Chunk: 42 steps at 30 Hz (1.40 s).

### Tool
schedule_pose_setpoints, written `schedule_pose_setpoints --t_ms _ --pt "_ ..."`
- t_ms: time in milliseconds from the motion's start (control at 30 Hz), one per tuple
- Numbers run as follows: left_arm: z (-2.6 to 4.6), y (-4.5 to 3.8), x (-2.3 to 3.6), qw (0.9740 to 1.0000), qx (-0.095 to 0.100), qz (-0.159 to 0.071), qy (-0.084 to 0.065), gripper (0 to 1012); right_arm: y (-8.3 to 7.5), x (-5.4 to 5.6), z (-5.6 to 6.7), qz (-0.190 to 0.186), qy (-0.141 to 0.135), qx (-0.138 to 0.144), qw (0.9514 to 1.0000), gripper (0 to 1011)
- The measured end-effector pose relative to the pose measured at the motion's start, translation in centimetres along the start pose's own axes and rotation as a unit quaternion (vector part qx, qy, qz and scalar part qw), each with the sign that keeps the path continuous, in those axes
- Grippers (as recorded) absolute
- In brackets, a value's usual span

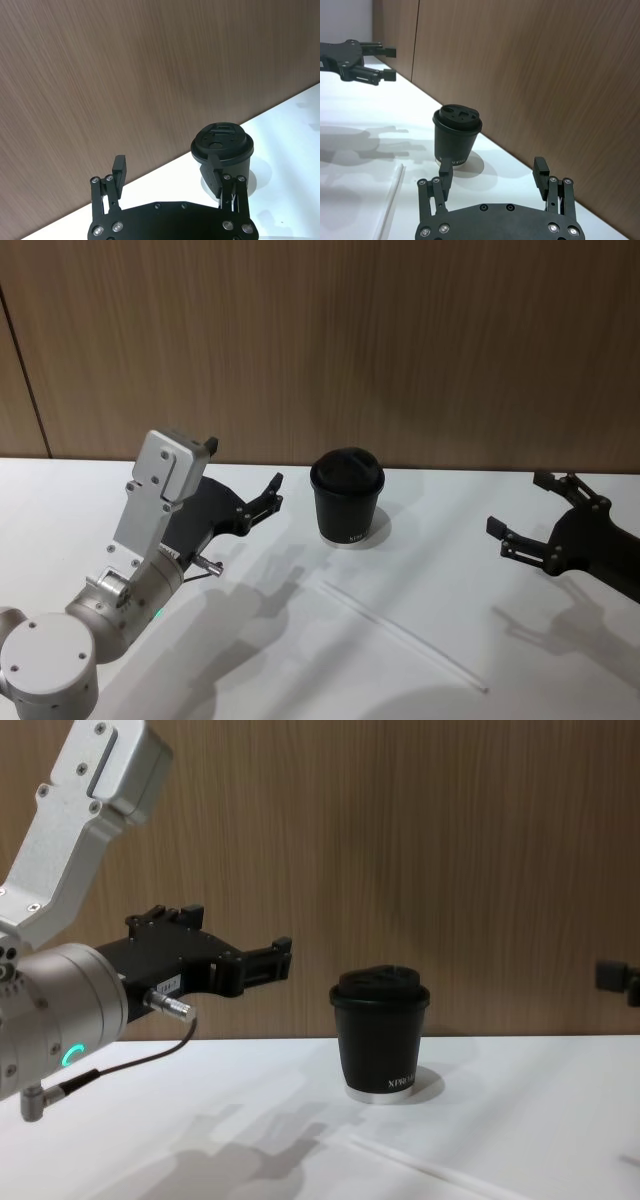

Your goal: Pick up the straw with one hand, pass it to the other hand, and insert it into the cup.

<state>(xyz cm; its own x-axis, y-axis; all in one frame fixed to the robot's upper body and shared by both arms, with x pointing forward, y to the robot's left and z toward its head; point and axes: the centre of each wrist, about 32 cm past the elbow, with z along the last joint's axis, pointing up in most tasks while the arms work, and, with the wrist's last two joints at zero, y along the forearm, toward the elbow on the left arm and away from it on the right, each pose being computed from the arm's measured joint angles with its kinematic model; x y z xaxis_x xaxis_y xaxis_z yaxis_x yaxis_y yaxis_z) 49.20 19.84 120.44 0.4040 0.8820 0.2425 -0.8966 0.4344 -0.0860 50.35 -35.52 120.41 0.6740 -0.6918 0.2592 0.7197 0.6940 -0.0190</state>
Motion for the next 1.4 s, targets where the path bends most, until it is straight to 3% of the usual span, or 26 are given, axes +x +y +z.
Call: schedule_pose_setpoints --t_ms 400,867,1067,1400 --pt "0.00 0.00 0.00 1.0000 0.000 0.000 0.000 1003 -0.2 0.4 3.3 0.004 0.026 -0.069 0.9973 1001" --pt "0.00 0.00 0.00 1.0000 0.000 0.000 0.000 1003 -0.8 -1.1 7.3 0.036 0.050 -0.160 0.9851 1001" --pt "0.00 0.00 0.00 1.0000 0.000 0.000 0.000 1003 -1.0 -2.3 8.2 0.061 0.046 -0.178 0.9811 1001" --pt "0.00 0.00 0.00 1.0000 0.000 0.000 0.000 1003 -0.9 -4.2 8.3 0.084 0.040 -0.189 0.9775 1001"
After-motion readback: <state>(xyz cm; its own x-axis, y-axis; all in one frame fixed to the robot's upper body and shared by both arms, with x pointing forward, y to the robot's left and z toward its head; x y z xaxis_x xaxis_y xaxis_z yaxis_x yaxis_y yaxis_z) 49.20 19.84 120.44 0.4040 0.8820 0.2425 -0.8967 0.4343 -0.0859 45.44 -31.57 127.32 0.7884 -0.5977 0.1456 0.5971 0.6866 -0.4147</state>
